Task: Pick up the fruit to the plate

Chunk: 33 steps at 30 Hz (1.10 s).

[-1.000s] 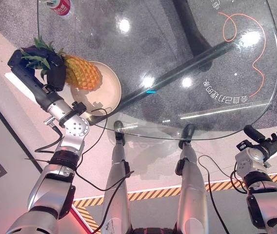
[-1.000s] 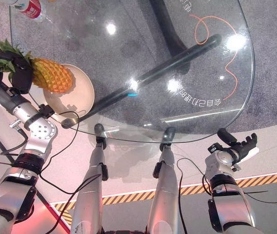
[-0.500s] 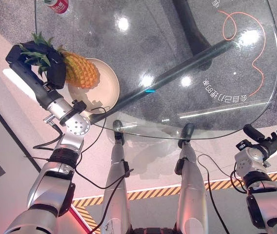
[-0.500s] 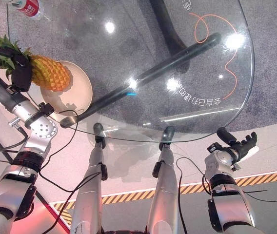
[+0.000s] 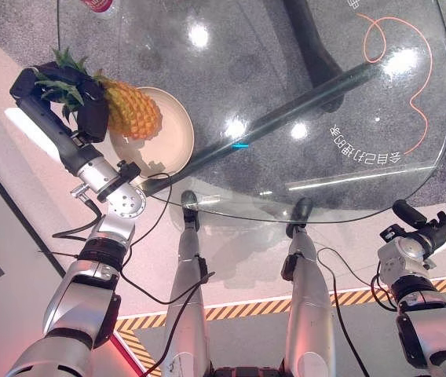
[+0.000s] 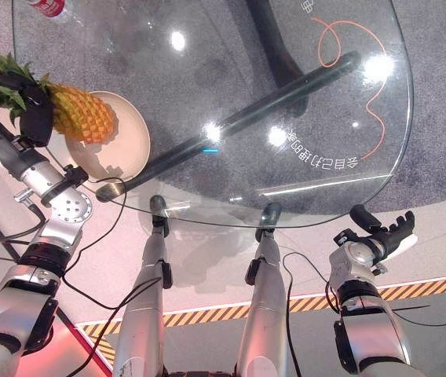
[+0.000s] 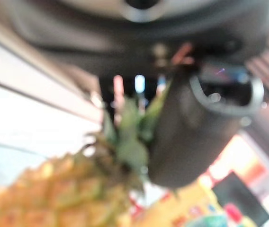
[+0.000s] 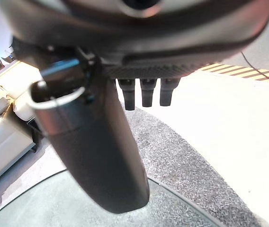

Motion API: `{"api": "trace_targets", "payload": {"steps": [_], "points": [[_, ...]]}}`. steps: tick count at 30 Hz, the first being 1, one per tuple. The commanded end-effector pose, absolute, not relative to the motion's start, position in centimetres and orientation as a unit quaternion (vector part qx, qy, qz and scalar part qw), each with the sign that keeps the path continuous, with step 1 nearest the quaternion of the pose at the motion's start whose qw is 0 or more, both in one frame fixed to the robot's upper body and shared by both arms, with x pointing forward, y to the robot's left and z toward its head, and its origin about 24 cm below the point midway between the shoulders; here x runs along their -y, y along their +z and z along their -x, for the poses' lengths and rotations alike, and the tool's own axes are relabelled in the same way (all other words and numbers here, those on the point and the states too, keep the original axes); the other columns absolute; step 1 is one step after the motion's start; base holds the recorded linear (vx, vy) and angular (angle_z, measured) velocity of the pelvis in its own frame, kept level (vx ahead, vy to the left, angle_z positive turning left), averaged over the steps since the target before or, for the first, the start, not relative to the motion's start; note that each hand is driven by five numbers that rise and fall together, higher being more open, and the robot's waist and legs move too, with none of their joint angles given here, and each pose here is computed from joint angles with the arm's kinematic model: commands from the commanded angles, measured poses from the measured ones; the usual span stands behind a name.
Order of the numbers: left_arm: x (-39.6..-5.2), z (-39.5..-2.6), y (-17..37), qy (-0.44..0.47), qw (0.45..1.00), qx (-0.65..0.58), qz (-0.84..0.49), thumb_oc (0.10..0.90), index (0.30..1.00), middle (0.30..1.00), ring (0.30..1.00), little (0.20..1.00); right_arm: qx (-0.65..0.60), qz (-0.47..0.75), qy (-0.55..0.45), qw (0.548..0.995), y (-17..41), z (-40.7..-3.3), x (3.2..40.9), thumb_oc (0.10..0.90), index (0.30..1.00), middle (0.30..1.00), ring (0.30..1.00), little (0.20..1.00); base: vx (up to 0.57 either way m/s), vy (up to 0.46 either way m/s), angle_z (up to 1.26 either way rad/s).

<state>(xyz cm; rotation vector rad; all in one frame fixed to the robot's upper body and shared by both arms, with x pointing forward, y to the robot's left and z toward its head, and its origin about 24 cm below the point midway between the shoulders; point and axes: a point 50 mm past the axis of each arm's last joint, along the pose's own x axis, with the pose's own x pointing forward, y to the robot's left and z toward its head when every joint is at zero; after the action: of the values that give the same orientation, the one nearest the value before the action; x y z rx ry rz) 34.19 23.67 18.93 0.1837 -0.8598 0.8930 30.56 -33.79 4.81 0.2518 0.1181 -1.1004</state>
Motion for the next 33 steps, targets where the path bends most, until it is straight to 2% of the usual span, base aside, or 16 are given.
{"api": "trace_targets", "payload": {"steps": [1,15,16,17,18,19,20,21,23,24,33], "points": [[-25.0,-33.4,22.8,0.432,0.754,0.489,-0.07,0.1,0.3,0.3,0.3,0.2,-0.024,-0.12,-0.53,0.839,6.6,-31.2,34.3,0.8,0.9,0.9,0.9,0.9,0.0,0.0,0.0],[-24.7,-33.2,22.8,0.424,0.754,0.498,-0.069,0.1,0.3,0.3,0.3,0.2,-0.023,-0.125,-0.533,0.836,6.6,-31.2,34.3,0.8,0.9,0.9,0.9,0.9,-0.01,-0.007,0.01],[-24.6,-33.3,22.7,0.421,0.756,0.496,-0.07,0.267,0.444,0.444,0.444,0.367,-0.023,-0.126,-0.533,0.836,6.6,-31.2,34.3,0.8,0.9,0.9,0.9,0.9,0.0,0.0,0.0],[-24.6,-33.3,22.5,0.42,0.758,0.494,-0.071,0.267,0.444,0.444,0.444,0.367,-0.025,-0.124,-0.534,0.836,6.4,-31.1,34.3,0.8,0.9,0.9,0.9,0.9,0.0,0.0,0.0],[-24.5,-33.3,22.5,0.419,0.758,0.495,-0.07,0.372,0.533,0.533,0.533,0.472,-0.023,-0.126,-0.533,0.836,6.6,-31.2,34.2,0.8,0.9,0.9,0.9,0.9,0.0,0.0,0.0],[-24.5,-33.3,22.4,0.416,0.76,0.494,-0.07,0.663,0.782,0.782,0.782,0.763,-0.023,-0.126,-0.533,0.837,6.6,-31.3,34.2,0.8,0.9,0.9,0.9,0.9,0.0,0.0,0.0],[-24.5,-33.3,22.4,0.416,0.761,0.494,-0.07,0.715,0.827,0.827,0.827,0.815,-0.023,-0.126,-0.533,0.837,6.6,-31.2,34.2,0.8,0.9,0.9,0.9,0.9,0.0,0.0,0.0],[-24.4,-33.3,22.2,0.414,0.762,0.493,-0.07,0.753,0.86,0.86,0.86,0.853,-0.023,-0.125,-0.533,0.837,6.5,-31.2,34.3,0.8,0.9,0.9,0.9,0.9,0.0,0.0,0.0],[-24.3,-33.2,22.2,0.412,0.763,0.493,-0.069,0.764,0.869,0.869,0.869,0.864,-0.023,-0.125,-0.533,0.837,6.5,-31.1,34.3,0.8,0.9,0.9,0.9,0.9,0.0,0.0,0.0],[-24.3,-33.3,22.2,0.41,0.764,0.494,-0.07,0.8,0.9,0.9,0.9,0.9,-0.023,-0.125,-0.533,0.836,6.5,-31.1,34.4,0.8,0.9,0.9,0.9,0.9,0.0,0.0,0.0],[-23.8,-33.2,21.4,0.396,0.772,0.491,-0.073,0.8,0.9,0.9,0.9,0.9,-0.024,-0.126,-0.536,0.834,6.3,-31.0,34.3,0.8,0.9,0.9,0.9,0.9,0.0,0.0,0.0]]}}
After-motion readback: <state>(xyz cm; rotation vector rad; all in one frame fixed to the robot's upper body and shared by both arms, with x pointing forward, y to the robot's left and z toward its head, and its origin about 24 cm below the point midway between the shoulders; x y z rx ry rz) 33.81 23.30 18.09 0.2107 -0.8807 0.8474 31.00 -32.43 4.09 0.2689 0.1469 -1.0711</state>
